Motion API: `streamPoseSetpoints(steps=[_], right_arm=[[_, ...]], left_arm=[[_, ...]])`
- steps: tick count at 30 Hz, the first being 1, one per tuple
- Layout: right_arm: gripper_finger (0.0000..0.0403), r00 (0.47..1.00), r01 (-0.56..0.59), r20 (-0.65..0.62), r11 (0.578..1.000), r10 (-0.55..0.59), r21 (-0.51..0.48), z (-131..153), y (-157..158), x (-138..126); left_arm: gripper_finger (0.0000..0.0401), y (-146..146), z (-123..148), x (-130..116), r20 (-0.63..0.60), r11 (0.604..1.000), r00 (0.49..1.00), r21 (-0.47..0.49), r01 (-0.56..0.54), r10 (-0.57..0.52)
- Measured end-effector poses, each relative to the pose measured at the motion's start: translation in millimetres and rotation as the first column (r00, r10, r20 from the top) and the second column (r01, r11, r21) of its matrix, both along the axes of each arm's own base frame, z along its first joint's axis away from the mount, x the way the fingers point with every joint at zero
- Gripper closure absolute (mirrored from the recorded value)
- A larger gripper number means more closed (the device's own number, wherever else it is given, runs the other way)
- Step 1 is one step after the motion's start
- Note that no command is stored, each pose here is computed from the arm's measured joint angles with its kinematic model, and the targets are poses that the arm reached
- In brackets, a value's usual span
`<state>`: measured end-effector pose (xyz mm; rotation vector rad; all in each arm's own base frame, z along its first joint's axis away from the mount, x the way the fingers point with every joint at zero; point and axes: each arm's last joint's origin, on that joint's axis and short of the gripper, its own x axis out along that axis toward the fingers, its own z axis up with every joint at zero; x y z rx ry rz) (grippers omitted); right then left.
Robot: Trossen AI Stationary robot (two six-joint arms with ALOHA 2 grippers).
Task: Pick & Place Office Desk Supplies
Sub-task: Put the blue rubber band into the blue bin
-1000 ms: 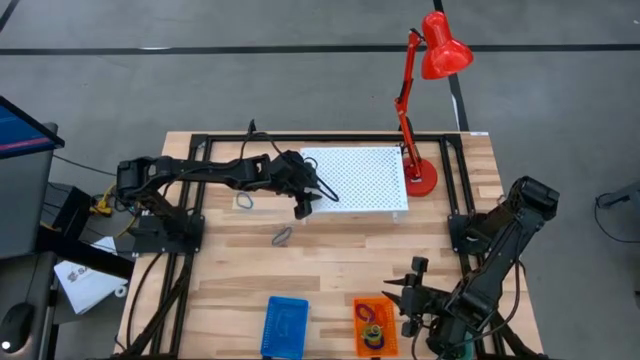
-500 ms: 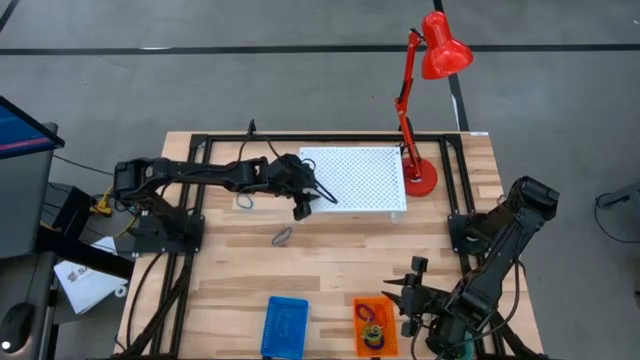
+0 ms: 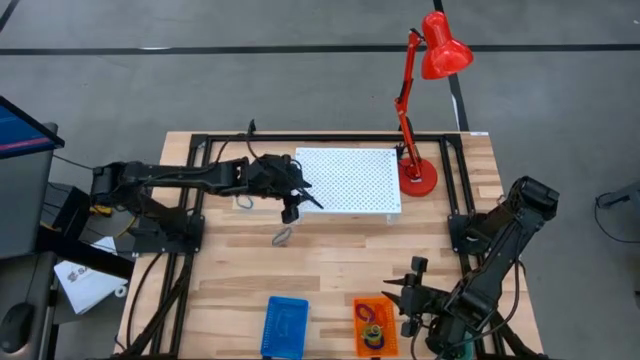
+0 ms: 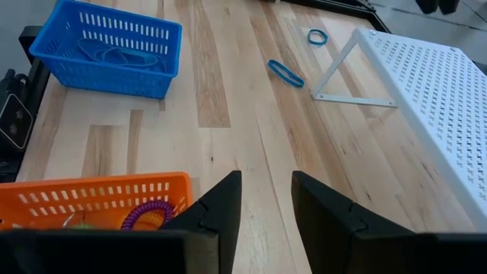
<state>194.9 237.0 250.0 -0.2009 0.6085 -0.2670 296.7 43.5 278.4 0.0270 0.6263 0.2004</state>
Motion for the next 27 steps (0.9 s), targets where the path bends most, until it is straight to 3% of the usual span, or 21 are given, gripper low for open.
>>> streamPoseSetpoints(steps=[4,8,16,21,27], right_arm=[[0.0290,1.000,0.000,0.000,1.000,0.000,0.000,0.0,0.0,0.0],[0.0290,1.000,0.000,0.000,1.000,0.000,0.000,0.0,0.0,0.0],[0.0290,1.000,0.001,-0.012,1.000,-0.001,0.020,-0.4,0.2,-0.3],[0.0290,1.000,0.010,-0.013,1.000,-0.009,0.018,-0.4,-1.7,2.0],[0.0290,1.000,0.018,-0.014,1.000,-0.018,0.014,-0.4,-3.9,4.5]], left_arm=[[0.0252,-14.9,8.3,-9.6,-0.008,1.000,1.000,-0.004,0.009,-0.009],[0.0254,-30.0,3.9,-27.1,-0.151,0.999,0.988,-0.043,-0.024,0.017],[0.0256,-55.7,-41.2,-60.4,-0.442,0.974,0.881,-0.065,-0.218,0.168],[0.0260,-44.5,-76.5,-74.3,-0.488,0.909,0.812,-0.084,-0.408,0.319],[0.0261,-20.9,-105.0,-79.7,-0.455,0.877,0.818,-0.144,-0.458,0.353]])
